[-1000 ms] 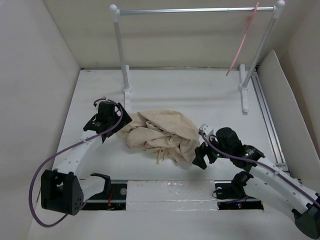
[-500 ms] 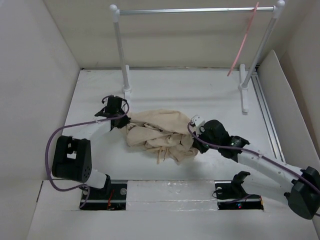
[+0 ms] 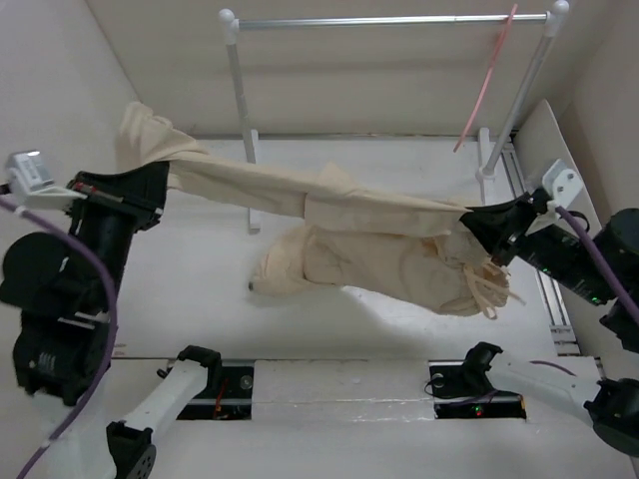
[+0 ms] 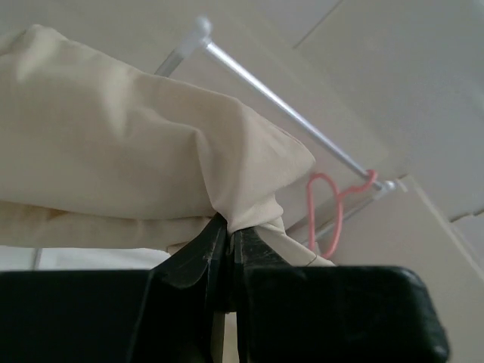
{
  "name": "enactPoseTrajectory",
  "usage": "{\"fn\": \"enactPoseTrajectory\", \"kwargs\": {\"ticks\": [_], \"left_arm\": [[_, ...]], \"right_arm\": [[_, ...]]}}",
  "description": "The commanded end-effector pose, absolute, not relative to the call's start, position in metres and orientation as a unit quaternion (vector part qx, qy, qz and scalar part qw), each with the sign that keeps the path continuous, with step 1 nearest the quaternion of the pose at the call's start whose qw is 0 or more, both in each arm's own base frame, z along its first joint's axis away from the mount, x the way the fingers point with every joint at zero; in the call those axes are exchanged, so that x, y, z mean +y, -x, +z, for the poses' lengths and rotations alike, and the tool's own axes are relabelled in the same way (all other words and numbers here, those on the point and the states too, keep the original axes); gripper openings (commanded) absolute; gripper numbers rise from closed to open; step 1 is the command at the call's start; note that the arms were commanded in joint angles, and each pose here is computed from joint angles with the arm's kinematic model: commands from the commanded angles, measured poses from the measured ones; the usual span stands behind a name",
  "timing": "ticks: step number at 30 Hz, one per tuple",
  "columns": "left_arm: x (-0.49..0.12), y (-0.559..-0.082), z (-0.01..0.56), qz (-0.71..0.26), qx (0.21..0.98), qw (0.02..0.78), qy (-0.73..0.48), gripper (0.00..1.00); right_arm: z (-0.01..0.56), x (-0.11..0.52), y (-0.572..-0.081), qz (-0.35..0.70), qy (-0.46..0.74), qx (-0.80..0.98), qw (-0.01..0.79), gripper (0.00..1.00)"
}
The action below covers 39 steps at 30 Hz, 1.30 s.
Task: Place the trousers on the hanger
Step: Flatten out the trousers at the center of the board.
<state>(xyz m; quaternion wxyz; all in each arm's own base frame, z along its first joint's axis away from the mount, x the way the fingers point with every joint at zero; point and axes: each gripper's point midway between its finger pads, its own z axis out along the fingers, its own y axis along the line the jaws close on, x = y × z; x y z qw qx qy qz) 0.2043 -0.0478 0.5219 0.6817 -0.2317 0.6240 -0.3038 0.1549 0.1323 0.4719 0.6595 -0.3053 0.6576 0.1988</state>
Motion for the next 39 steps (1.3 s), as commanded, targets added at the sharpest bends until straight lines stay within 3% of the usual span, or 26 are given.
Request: {"fn": "enactPoseTrajectory", "kwargs": {"ticks": [1, 7, 13, 15, 16, 17, 18, 19, 20, 21, 22, 25, 27, 29, 30, 31, 32, 33, 35, 36, 38, 39], "left_arm": [[0.020, -0.198, 0.522, -0.135, 0.616, 0.711, 0.313, 0.00], [0.025, -0.200, 0.517, -0.121, 0.614, 0.713, 0.318, 0.00], [0.003, -0.298, 0.378, -0.043, 0.727, 0.623, 0.287, 0.00], [0.000, -0.344, 0.333, -0.007, 0.755, 0.593, 0.278, 0.00], [-0.004, -0.360, 0.341, -0.005, 0.753, 0.600, 0.269, 0.06], [-0.009, -0.394, 0.312, 0.026, 0.785, 0.565, 0.251, 0.11], [-0.017, -0.421, 0.312, 0.031, 0.804, 0.543, 0.241, 0.28], [-0.018, -0.425, 0.352, 0.013, 0.779, 0.577, 0.247, 0.36], [-0.028, -0.443, 0.321, 0.024, 0.819, 0.528, 0.223, 0.44], [-0.046, -0.448, 0.333, 0.019, 0.821, 0.533, 0.203, 0.55], [-0.050, -0.451, 0.337, 0.028, 0.823, 0.535, 0.191, 0.81], [-0.053, -0.437, 0.335, 0.022, 0.832, 0.516, 0.202, 0.86], [-0.053, -0.403, 0.304, -0.001, 0.842, 0.496, 0.213, 0.84], [-0.061, -0.360, 0.256, -0.050, 0.856, 0.468, 0.214, 0.71], [-0.069, -0.347, 0.237, -0.075, 0.863, 0.453, 0.210, 0.66], [-0.074, -0.334, 0.221, -0.097, 0.868, 0.439, 0.213, 0.59], [-0.081, -0.307, 0.187, -0.119, 0.882, 0.405, 0.208, 0.54], [-0.086, -0.276, 0.141, -0.136, 0.901, 0.353, 0.211, 0.49], [-0.090, -0.265, 0.139, -0.154, 0.900, 0.348, 0.212, 0.50], [-0.090, -0.257, 0.131, -0.158, 0.901, 0.340, 0.218, 0.53], [-0.093, -0.249, 0.125, -0.175, 0.892, 0.343, 0.236, 0.72], [-0.094, -0.250, 0.126, -0.181, 0.887, 0.347, 0.244, 0.76]], "right_arm": [[0.473, 0.084, -0.140, 0.113, 0.320, 0.683, 0.647, 0.00], [0.474, 0.082, -0.162, 0.067, 0.304, 0.702, 0.641, 0.00], [0.353, 0.081, -0.253, -0.066, 0.267, 0.791, 0.547, 0.00], [0.348, 0.070, -0.285, -0.071, 0.229, 0.788, 0.567, 0.00], [0.324, 0.039, -0.307, -0.091, 0.190, 0.813, 0.543, 0.00], [0.318, 0.025, -0.320, -0.098, 0.167, 0.820, 0.538, 0.00], [0.311, 0.003, -0.341, -0.112, 0.116, 0.836, 0.524, 0.00], [0.323, 0.000, -0.340, -0.117, 0.101, 0.832, 0.532, 0.00], [0.307, -0.010, -0.358, -0.131, 0.085, 0.848, 0.507, 0.00], [0.308, -0.016, -0.368, -0.136, 0.069, 0.846, 0.511, 0.00], [0.308, -0.019, -0.375, -0.125, 0.048, 0.847, 0.514, 0.16], [0.299, -0.005, -0.387, -0.080, 0.076, 0.857, 0.503, 0.85], [0.301, 0.017, -0.372, -0.065, 0.109, 0.853, 0.506, 0.92], [0.299, 0.033, -0.354, -0.043, 0.130, 0.846, 0.516, 0.88], [0.290, 0.048, -0.334, -0.022, 0.151, 0.838, 0.524, 0.80], [0.283, 0.061, -0.322, 0.007, 0.163, 0.834, 0.527, 0.50], [0.276, 0.072, -0.310, 0.030, 0.179, 0.831, 0.526, 0.30], [0.253, 0.098, -0.277, 0.078, 0.217, 0.824, 0.518, 0.01], [0.246, 0.105, -0.266, 0.091, 0.228, 0.822, 0.514, 0.01], [0.226, 0.111, -0.253, 0.100, 0.242, 0.828, 0.495, 0.05], [0.219, 0.130, -0.230, 0.129, 0.272, 0.818, 0.489, 0.17], [0.211, 0.134, -0.221, 0.137, 0.284, 0.821, 0.476, 0.23]]}}
